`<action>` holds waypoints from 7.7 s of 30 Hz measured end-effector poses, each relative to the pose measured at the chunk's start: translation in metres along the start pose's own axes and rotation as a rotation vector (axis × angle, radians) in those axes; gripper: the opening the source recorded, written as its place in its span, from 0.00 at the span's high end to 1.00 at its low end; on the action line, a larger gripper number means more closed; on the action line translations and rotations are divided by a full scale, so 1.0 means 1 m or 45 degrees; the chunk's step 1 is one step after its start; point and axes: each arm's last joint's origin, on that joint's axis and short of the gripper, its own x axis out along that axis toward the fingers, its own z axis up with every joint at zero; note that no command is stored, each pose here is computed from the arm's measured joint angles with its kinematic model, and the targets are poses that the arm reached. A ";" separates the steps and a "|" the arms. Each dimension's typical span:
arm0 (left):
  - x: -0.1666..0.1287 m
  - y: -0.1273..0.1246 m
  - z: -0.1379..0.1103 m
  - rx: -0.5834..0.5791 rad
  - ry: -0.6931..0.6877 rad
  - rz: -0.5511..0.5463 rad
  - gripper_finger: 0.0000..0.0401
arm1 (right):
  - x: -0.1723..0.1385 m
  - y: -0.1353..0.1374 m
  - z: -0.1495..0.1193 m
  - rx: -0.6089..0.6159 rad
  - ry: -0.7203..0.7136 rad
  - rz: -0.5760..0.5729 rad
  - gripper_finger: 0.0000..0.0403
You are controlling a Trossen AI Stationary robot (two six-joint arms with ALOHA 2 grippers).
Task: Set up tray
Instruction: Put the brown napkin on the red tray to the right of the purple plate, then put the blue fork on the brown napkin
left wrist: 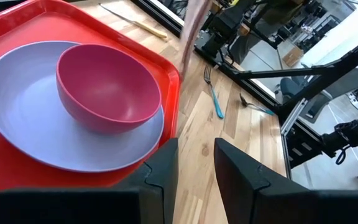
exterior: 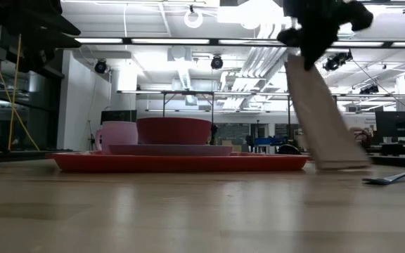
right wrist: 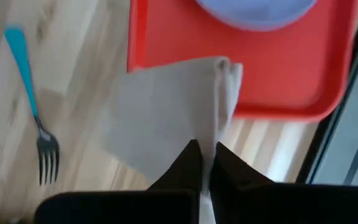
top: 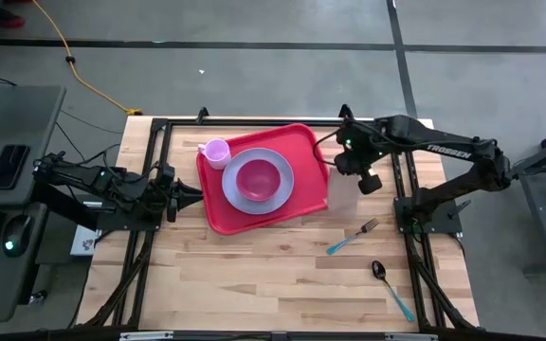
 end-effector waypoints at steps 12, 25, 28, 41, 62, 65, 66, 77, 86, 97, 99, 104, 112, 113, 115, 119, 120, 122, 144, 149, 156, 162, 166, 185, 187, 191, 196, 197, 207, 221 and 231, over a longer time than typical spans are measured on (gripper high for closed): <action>0.000 0.000 0.000 0.028 0.000 0.000 0.67 | 0.015 -0.009 0.031 -0.109 -0.054 0.081 1.00; 0.000 -0.001 -0.001 0.041 0.032 -0.036 0.67 | 0.081 -0.051 0.040 -0.135 -0.019 0.127 1.00; 0.000 -0.001 -0.001 0.041 0.032 -0.037 0.67 | 0.095 -0.062 0.037 -0.103 -0.003 0.128 1.00; 0.000 -0.001 -0.001 0.041 0.032 -0.037 0.67 | 0.161 -0.092 0.028 0.009 0.076 0.164 1.00; 0.000 -0.001 -0.001 0.036 0.031 -0.038 0.67 | 0.212 -0.123 0.014 0.091 0.055 0.052 1.00; 0.000 -0.001 -0.001 0.027 0.032 -0.037 0.67 | 0.216 -0.125 0.015 0.080 0.045 0.034 1.00; 0.000 -0.001 -0.001 0.027 0.031 -0.038 0.67 | 0.216 -0.125 0.015 0.074 0.041 0.025 1.00; 0.000 -0.001 0.000 0.023 0.025 -0.042 0.67 | 0.215 -0.144 0.005 0.149 0.002 -0.090 1.00; 0.000 -0.001 0.000 0.023 0.025 -0.043 0.67 | 0.215 -0.145 0.006 0.180 -0.044 -0.069 1.00; 0.000 -0.001 0.000 0.018 0.024 -0.044 0.67 | 0.215 -0.147 0.009 0.164 -0.082 -0.108 1.00; 0.000 -0.001 0.000 0.017 0.024 -0.044 0.67 | 0.215 -0.148 0.010 0.162 -0.091 -0.119 1.00; 0.000 -0.001 0.000 0.017 0.024 -0.043 0.67 | 0.215 -0.149 0.011 0.165 -0.109 -0.124 1.00; 0.000 -0.001 0.000 0.017 0.024 -0.043 0.67 | 0.215 -0.150 0.010 0.172 -0.104 -0.128 1.00; 0.000 -0.001 0.000 0.017 0.024 -0.043 0.67 | 0.215 -0.150 0.009 0.174 -0.104 -0.129 1.00; 0.000 -0.001 0.000 0.017 0.024 -0.043 0.67 | 0.215 -0.150 0.009 0.176 -0.099 -0.133 1.00; 0.000 -0.001 0.000 0.017 0.024 -0.043 0.67 | 0.215 -0.150 0.009 0.172 -0.082 -0.150 1.00; 0.000 -0.001 0.000 0.017 0.024 -0.043 0.67 | 0.215 -0.151 0.009 0.171 -0.084 -0.151 0.99; 0.000 -0.001 0.000 0.017 0.024 -0.043 0.67 | 0.215 -0.151 0.009 0.170 -0.087 -0.153 0.97; 0.000 -0.001 0.000 0.023 0.025 -0.042 0.67 | 0.195 -0.156 0.013 0.145 -0.076 -0.308 0.60; 0.000 -0.001 0.000 0.023 0.025 -0.042 0.67 | 0.163 -0.152 0.018 0.224 -0.070 -0.396 0.60; 0.000 -0.001 -0.001 0.038 0.033 -0.035 0.67 | 0.109 -0.124 0.024 0.458 -0.091 -0.353 0.61; 0.000 -0.001 -0.001 0.066 0.032 -0.036 0.67 | 0.069 -0.092 0.025 0.680 -0.077 -0.280 0.61; 0.000 -0.001 -0.001 0.067 0.033 -0.036 0.67 | 0.050 -0.070 0.023 0.820 -0.038 -0.220 0.63; -0.001 -0.004 -0.004 0.095 0.159 -0.189 0.67 | 0.012 0.022 0.035 1.106 0.175 0.004 0.65; -0.001 -0.005 -0.004 0.095 0.184 -0.217 0.67 | 0.011 0.035 0.040 1.117 0.186 -0.001 0.65; -0.001 -0.006 -0.005 0.095 0.231 -0.273 0.67 | 0.007 0.065 0.050 1.139 0.198 -0.006 0.65; -0.002 -0.008 -0.007 0.094 0.303 -0.359 0.67 | 0.000 0.103 0.059 1.267 0.205 0.006 0.65; -0.002 -0.008 -0.007 0.094 0.316 -0.373 0.67 | -0.001 0.110 0.059 1.306 0.215 0.008 0.65; -0.002 -0.008 -0.009 0.095 0.357 -0.407 0.67 | -0.012 0.155 0.055 1.583 0.337 0.028 0.65; -0.002 -0.007 -0.010 0.100 0.377 -0.388 0.67 | -0.013 0.148 0.046 1.937 0.412 -0.150 0.65; -0.003 -0.007 -0.011 0.100 0.392 -0.404 0.67 | 0.033 0.148 0.015 1.964 0.714 -0.174 0.65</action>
